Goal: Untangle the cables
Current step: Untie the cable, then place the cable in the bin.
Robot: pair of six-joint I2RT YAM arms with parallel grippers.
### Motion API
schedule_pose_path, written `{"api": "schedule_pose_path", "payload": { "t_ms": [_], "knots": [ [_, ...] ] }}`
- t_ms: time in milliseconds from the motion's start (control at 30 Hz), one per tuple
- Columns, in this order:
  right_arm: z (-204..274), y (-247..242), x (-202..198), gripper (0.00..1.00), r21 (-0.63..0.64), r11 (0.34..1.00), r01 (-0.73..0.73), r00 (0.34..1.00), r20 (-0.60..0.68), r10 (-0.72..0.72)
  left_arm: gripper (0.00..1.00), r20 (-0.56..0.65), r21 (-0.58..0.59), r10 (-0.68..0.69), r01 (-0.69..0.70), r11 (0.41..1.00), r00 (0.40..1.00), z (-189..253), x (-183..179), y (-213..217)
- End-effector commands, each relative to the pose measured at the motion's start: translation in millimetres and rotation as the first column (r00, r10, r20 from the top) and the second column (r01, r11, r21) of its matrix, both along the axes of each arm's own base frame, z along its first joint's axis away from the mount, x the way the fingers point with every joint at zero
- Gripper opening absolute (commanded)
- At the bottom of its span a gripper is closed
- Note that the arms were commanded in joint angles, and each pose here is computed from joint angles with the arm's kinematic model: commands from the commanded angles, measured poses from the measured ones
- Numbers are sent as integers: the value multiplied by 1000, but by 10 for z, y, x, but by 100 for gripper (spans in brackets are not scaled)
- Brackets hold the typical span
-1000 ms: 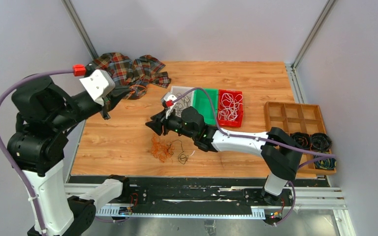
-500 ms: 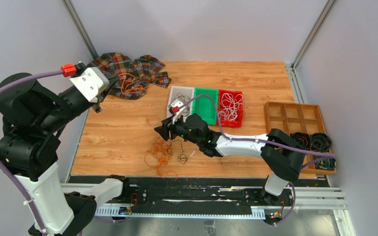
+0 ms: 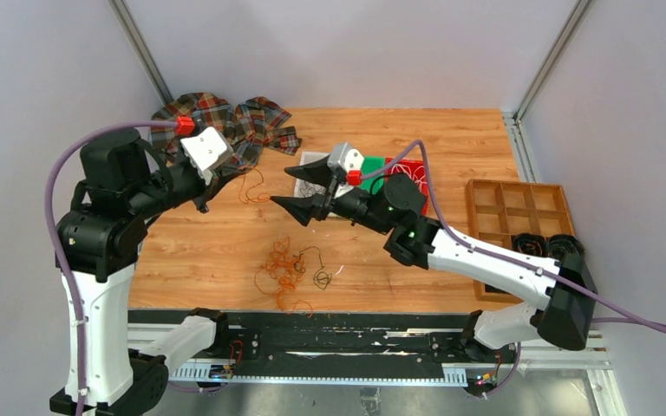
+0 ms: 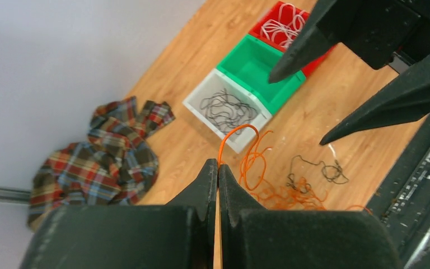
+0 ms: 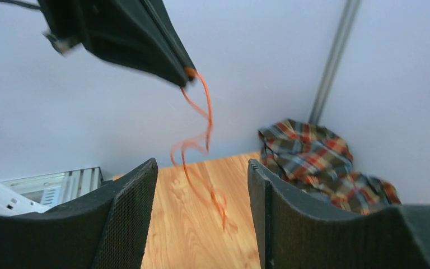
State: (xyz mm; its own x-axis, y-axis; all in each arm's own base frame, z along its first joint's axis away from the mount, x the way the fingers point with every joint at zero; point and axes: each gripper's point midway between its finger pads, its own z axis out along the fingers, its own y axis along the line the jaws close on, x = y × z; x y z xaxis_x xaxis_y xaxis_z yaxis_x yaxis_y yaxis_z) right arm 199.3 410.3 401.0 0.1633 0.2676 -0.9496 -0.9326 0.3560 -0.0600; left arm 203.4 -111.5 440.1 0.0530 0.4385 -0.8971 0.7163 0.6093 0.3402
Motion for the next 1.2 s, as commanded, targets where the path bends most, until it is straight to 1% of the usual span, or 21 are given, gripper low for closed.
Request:
{"api": "schedule_pose_path", "payload": {
  "t_ms": [0, 33, 100, 233, 267, 333, 367, 400, 467, 500, 533, 567, 633, 667, 700, 800, 867, 967, 1067, 1167],
  "knots": [
    [24, 313, -226, 61, -106, 974, -200, 977, 58, 207, 1, -48, -57, -57, 54, 997, 997, -81, -136, -107],
    [-48, 422, -267, 61, -145, 959, -245, 966, 52, 254, 0, -52, -59, -64, 61, 996, 997, -103, -151, -115],
    [-113, 573, -254, 61, -186, 948, -258, 963, 29, 268, 0, -61, -63, -74, 70, 996, 995, -139, -175, -128],
    [-99, 734, -243, 61, -133, 952, -274, 960, 23, 280, 1, -80, -80, -81, 75, 994, 993, -159, -196, -149],
    [-88, 773, -226, 58, -127, 955, -267, 962, 25, 272, 0, -81, -83, -83, 76, 994, 993, -153, -198, -154],
    [-116, 837, -191, 48, -127, 958, -258, 965, 17, 263, 0, -86, -92, -90, 82, 992, 992, -146, -217, -167],
    [-112, 853, -177, 40, -120, 959, -255, 966, 13, 259, 0, -86, -97, -95, 86, 992, 992, -139, -228, -175],
    [-120, 859, -165, 31, -115, 961, -251, 967, 9, 254, 0, -90, -102, -101, 92, 991, 991, -142, -241, -185],
    [-108, 820, -110, 5, -95, 972, -215, 976, 6, 216, 1, -101, -108, -108, 97, 989, 989, -166, -248, -198],
    [-120, 781, -76, 1, -85, 977, -193, 981, 2, 194, 3, -109, -108, -105, 93, 990, 989, -190, -242, -196],
    [-126, 732, -33, 1, -76, 982, -172, 985, -2, 172, 12, -118, -105, -101, 89, 990, 988, -223, -225, -193],
    [-152, 684, 25, 1, -75, 986, -149, 989, -15, 148, 39, -130, -98, -93, 80, 992, 987, -272, -201, -183],
    [-286, 566, 187, 1, -109, 989, -95, 995, -53, 90, 77, -138, -79, -63, 53, 995, 988, -334, -146, -140],
    [-398, 483, 313, 0, -138, 989, -51, 996, -83, 39, 93, -147, -66, -45, 35, 997, 988, -381, -113, -114],
    [-525, 381, 443, 1, -165, 986, -7, 993, -118, -13, 99, -161, -57, -27, 19, 998, 987, -440, -79, -92],
    [-1027, -101, 932, 0, -257, 955, 150, 955, -212, -207, 98, -192, -32, 7, -14, 999, 981, -586, -29, -43],
    [-1349, -476, 1246, 0, -344, 899, 271, 894, -256, -368, 98, -208, -18, 21, -25, 1000, 978, -668, -5, -22],
    [-1697, -944, 1606, 1, -444, 809, 385, 794, -288, -536, 98, -227, 10, 42, -41, 999, 973, -789, 43, 17],
    [-1971, -1195, 1859, 1, -519, 742, 424, 722, -300, -623, 98, -248, 56, 56, -43, 997, 967, -972, 82, 61],
    [-2158, -1296, 2050, 0, -560, 702, 440, 680, -303, -668, 98, -279, 94, 56, -31, 995, 959, -1201, 76, 88]
  ]
}}
